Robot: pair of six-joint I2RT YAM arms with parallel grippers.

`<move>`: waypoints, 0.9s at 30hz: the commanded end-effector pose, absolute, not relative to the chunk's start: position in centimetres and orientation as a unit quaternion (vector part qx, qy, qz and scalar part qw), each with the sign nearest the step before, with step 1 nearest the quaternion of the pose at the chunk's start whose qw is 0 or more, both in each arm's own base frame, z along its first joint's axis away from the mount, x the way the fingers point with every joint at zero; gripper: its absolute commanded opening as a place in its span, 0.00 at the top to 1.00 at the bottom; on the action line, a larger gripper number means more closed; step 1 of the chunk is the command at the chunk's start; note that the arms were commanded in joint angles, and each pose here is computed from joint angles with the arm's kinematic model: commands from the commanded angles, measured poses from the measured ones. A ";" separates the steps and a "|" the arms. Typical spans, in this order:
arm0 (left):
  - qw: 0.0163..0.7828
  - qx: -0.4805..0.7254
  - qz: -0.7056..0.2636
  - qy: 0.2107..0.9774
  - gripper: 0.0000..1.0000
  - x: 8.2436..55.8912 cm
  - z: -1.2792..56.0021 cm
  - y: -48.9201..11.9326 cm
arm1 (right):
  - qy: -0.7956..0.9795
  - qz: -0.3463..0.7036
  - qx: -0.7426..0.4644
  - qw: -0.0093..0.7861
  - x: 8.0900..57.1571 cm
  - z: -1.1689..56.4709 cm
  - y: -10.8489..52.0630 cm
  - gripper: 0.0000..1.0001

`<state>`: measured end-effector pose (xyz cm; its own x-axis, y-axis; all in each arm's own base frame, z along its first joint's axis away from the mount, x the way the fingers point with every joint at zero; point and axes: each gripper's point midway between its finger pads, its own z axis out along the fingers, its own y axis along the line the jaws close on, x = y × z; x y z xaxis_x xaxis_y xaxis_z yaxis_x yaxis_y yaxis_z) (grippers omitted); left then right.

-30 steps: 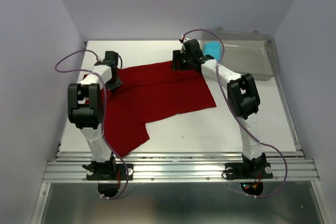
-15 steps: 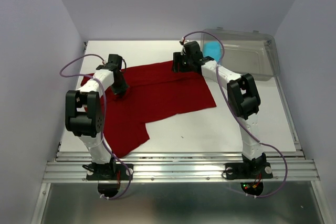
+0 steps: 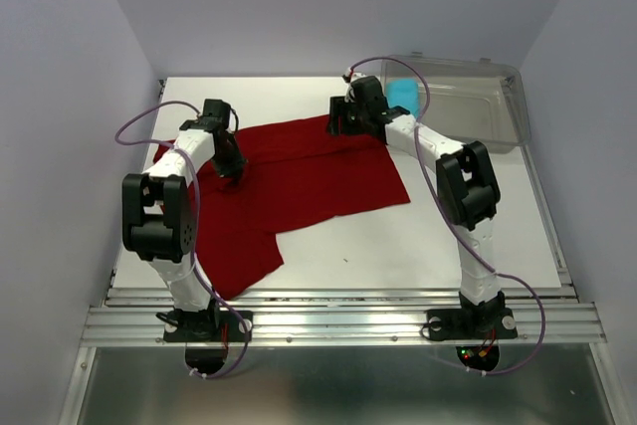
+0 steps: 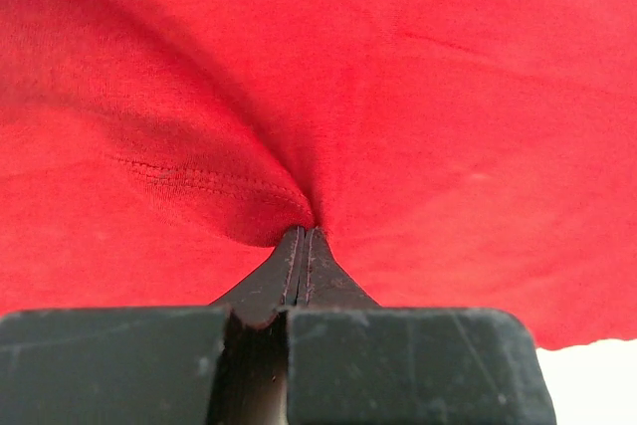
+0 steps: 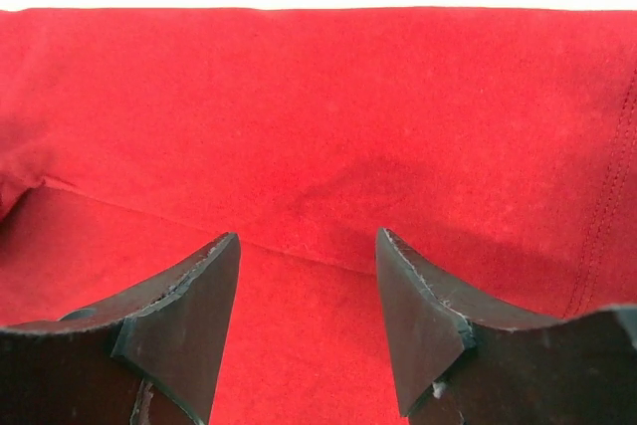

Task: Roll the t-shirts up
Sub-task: Fold the T-shirt at the center of the board.

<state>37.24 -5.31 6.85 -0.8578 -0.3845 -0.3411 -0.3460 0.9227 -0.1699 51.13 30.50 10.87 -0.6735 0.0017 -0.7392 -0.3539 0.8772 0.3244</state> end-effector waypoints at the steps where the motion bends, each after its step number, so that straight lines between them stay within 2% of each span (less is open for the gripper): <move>1: 0.198 -0.173 -0.116 0.958 1.00 38.1 9.3 -7.5 | 0.862 0.241 -0.101 0.434 51.5 15.0 30.9 0.37; 6: 0.162 -0.182 -0.119 0.963 0.98 37.2 6.8 -7.9 | 0.861 0.242 -0.101 0.435 51.3 15.2 30.8 0.35; 9: 0.169 -0.173 -0.136 0.961 0.74 37.2 7.4 -8.3 | 0.861 0.244 -0.100 0.434 51.3 15.1 30.9 0.35; 10: 0.177 -0.175 -0.127 0.960 0.58 37.4 7.9 -7.9 | 0.861 0.247 -0.101 0.432 51.3 15.0 31.0 0.35; 12: 0.192 -0.179 -0.103 0.959 0.47 37.5 9.2 -6.7 | 0.860 0.252 -0.102 0.431 51.2 15.0 31.2 0.35; 13: 0.209 -0.180 -0.096 0.957 0.44 38.0 10.5 -6.2 | 0.861 0.253 -0.102 0.430 51.1 15.0 31.2 0.35; 16: 0.229 -0.200 -0.060 0.951 0.45 38.3 12.0 -3.1 | 0.860 0.252 -0.102 0.433 51.1 15.3 31.1 0.35; 19: 0.244 -0.241 -0.032 0.939 0.51 38.0 12.7 1.5 | 0.859 0.251 -0.105 0.433 50.9 15.5 31.0 0.35; 24: 0.215 -0.307 -0.008 0.927 0.72 35.9 9.4 6.2 | 0.855 0.265 -0.108 0.433 50.5 16.0 31.3 0.35; 27: 0.206 -0.337 -0.009 0.918 0.72 35.1 7.4 7.4 | 0.853 0.270 -0.108 0.433 50.4 16.1 31.5 0.35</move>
